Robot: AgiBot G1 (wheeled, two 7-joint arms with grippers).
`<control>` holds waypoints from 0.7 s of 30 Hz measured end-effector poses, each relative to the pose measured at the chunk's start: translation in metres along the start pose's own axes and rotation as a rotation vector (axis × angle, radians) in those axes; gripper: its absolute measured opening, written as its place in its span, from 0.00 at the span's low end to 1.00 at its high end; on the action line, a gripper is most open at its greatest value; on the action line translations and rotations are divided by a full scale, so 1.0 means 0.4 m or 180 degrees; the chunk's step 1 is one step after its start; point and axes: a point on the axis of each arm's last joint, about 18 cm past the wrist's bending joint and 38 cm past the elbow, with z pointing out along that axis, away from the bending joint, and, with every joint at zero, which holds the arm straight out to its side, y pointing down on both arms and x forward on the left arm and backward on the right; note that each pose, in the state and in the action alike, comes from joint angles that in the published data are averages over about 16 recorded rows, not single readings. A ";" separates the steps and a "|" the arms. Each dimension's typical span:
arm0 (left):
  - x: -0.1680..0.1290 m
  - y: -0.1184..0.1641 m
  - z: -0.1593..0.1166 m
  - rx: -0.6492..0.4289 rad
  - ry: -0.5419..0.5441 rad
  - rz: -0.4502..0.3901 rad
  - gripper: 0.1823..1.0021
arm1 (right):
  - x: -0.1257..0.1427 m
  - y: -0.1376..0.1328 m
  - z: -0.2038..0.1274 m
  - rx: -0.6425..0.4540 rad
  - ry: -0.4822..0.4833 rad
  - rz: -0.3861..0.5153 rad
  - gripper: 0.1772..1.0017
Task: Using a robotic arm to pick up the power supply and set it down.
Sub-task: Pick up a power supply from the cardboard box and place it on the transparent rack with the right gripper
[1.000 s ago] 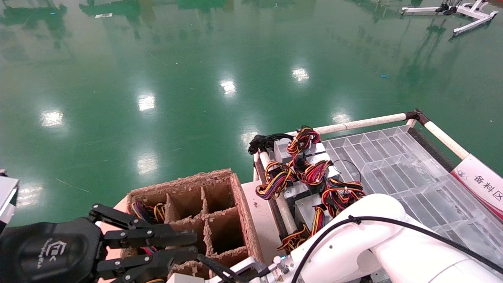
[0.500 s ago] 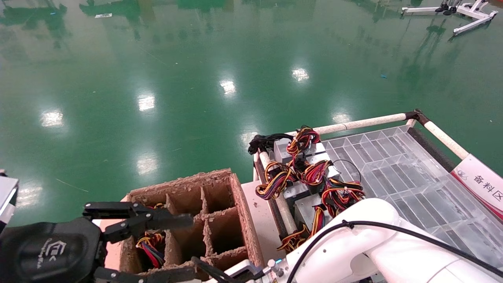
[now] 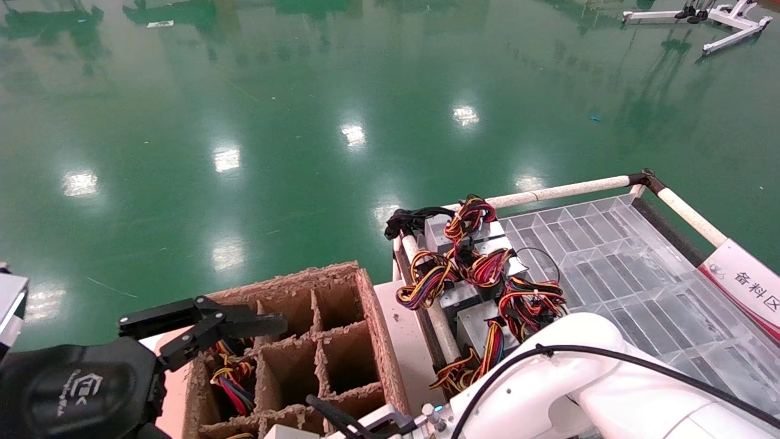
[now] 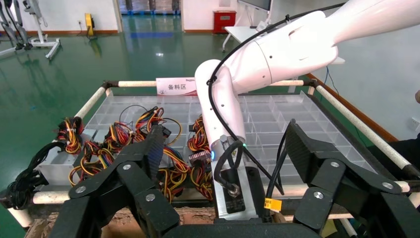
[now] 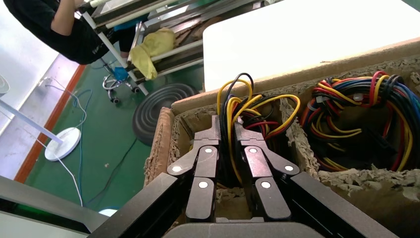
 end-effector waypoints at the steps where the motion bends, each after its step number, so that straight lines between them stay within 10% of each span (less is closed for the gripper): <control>1: 0.000 0.000 0.000 0.0000 0.0000 0.0000 0.79 | -0.001 0.000 -0.003 0.0028 -0.0003 0.0008 0.10; 21: 0.000 0.000 0.000 0.0000 0.0000 0.0000 0.99 | -0.031 -0.029 -0.148 0.1261 0.0229 0.0038 0.04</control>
